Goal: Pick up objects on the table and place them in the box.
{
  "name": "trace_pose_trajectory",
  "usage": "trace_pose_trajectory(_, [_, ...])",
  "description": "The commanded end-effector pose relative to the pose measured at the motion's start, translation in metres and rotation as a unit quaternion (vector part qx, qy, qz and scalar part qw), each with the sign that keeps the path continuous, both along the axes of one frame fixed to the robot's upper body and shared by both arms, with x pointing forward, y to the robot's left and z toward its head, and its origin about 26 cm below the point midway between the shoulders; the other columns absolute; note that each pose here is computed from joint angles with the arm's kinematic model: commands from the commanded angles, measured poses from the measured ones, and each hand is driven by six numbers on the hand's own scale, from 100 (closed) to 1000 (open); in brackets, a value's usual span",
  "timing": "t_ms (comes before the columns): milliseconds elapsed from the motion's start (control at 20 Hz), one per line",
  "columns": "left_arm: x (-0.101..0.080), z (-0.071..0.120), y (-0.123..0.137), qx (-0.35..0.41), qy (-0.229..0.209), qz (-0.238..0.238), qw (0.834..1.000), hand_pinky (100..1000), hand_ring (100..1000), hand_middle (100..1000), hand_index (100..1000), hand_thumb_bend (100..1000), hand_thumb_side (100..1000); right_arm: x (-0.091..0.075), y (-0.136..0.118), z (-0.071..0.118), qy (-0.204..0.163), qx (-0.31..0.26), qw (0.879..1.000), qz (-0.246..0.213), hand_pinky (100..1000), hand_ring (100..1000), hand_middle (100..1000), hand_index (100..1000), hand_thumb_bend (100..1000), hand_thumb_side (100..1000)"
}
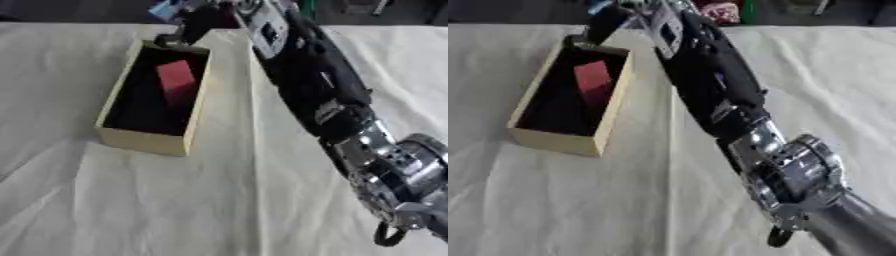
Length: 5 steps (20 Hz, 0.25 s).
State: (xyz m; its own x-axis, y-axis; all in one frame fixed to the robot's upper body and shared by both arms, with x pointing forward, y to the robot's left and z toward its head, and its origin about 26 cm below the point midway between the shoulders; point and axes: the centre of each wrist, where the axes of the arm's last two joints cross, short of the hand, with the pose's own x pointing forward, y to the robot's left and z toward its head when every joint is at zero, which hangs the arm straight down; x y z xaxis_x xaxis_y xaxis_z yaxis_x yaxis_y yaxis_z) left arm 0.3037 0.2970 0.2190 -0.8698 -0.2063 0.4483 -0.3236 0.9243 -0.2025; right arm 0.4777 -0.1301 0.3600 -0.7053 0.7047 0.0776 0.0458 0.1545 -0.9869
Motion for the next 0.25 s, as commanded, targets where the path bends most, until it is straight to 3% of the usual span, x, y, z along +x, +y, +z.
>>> trace_pose_trajectory(50, [-0.005, 0.008, 0.005, 0.007, -0.015, 0.012, 1.0, 568, 565, 518, 653, 188, 100, -0.014, -0.032, 0.029, -0.07, 0.02, 0.997, 0.004, 850, 811, 788, 851, 100, 368])
trace_pose_trajectory(250, [-0.005, 0.007, 0.007, 0.008, -0.015, 0.019, 1.0, 568, 565, 517, 653, 186, 100, -0.026, -0.065, 0.027, -0.109, 0.028, 0.994, 0.002, 843, 807, 784, 845, 100, 277])
